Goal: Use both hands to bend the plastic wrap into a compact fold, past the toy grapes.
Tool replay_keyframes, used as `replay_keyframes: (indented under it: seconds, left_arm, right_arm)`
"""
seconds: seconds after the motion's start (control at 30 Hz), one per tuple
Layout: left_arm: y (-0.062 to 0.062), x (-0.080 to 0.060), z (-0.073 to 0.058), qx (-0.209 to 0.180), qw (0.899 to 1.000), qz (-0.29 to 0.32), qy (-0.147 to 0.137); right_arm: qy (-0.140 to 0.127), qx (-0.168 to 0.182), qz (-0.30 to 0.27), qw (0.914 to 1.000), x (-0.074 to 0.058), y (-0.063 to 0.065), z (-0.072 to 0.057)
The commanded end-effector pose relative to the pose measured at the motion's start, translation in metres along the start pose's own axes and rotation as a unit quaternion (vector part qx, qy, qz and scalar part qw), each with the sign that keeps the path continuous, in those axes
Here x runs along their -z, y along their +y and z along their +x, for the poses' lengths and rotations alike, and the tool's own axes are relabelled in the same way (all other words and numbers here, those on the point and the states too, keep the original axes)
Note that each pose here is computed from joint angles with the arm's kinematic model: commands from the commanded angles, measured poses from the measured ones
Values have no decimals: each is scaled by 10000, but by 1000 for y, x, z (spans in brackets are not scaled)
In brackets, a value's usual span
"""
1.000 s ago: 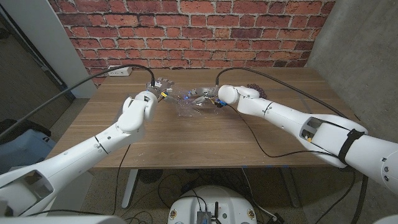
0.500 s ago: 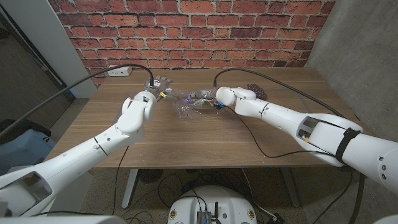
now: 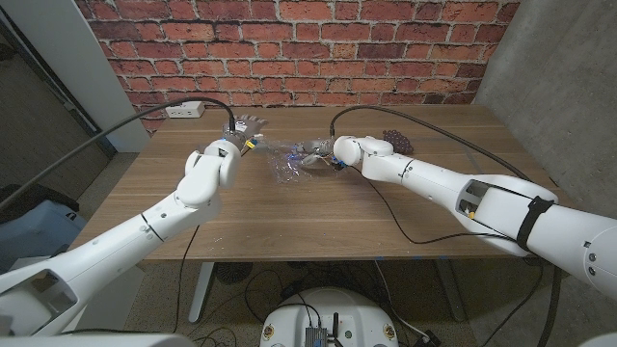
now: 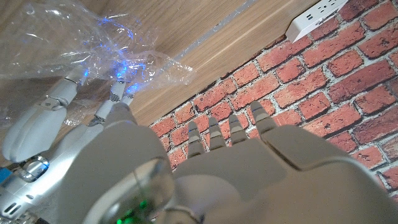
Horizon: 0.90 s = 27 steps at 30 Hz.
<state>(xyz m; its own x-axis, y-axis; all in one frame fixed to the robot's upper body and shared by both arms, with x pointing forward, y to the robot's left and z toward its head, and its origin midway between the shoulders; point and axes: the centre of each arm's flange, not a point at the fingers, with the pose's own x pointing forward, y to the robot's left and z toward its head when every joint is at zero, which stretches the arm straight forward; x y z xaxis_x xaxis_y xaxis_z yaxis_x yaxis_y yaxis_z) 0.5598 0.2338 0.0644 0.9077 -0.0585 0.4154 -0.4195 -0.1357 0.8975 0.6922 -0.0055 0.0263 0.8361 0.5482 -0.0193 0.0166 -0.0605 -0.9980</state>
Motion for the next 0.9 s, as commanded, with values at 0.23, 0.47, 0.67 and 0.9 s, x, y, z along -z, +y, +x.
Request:
replay_keyframes:
  seconds: [0.23,0.47,0.67,0.9]
  left_arm:
    - [-19,-1,10,643,9921,-1024,-343]
    - [-26,-6,14,657,9887,-1231,-541]
    - [-28,-14,9,486,9901,-1095,-727]
    - [-33,-22,1,517,9912,-911,-814]
  right_arm:
    - [-136,491,268,9983,8,-17,-21]
    - [-585,934,1042,9884,16,-20,-33]
    - [-845,1535,1680,9701,25,-16,-43]
    - [-727,2185,1972,9529,29,-10,-54]
